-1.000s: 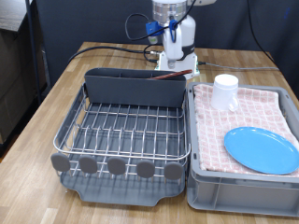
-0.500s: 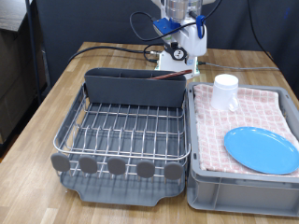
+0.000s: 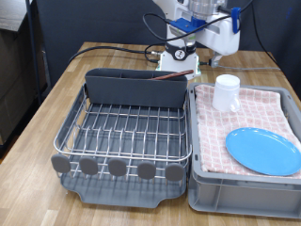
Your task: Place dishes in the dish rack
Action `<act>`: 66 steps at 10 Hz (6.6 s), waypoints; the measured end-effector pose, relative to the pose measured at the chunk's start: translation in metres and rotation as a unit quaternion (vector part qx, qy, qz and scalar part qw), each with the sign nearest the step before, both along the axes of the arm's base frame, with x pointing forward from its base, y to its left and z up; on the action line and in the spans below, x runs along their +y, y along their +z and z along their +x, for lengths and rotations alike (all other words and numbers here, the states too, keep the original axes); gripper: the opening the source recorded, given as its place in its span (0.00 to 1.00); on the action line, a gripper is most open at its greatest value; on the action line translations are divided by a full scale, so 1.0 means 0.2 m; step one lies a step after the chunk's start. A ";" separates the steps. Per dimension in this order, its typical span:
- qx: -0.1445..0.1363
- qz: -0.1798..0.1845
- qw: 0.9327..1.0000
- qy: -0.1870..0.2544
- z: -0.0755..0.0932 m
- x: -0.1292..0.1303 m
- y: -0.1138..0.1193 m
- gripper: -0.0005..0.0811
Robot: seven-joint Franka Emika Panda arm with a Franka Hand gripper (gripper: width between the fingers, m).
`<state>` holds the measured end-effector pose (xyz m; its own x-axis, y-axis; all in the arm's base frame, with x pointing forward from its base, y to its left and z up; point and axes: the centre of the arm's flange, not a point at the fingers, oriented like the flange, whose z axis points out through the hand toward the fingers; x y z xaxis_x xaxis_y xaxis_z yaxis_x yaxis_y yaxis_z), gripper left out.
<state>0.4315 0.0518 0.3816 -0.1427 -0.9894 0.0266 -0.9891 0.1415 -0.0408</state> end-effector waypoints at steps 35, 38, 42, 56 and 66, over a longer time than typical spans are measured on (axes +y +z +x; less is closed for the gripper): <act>-0.110 0.100 0.984 0.099 0.28 0.41 -0.71 0.99; -0.116 0.104 0.983 0.100 0.28 0.41 -0.74 0.99; -0.123 0.107 0.981 0.106 0.28 0.39 -0.78 0.99; -0.125 0.089 0.981 0.117 0.30 0.38 -0.79 0.02; -0.087 0.052 0.988 0.118 0.34 0.36 -0.39 0.00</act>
<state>0.5003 0.1241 0.3040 0.0982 -0.9919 -0.0809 -0.9744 -0.0793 -0.2105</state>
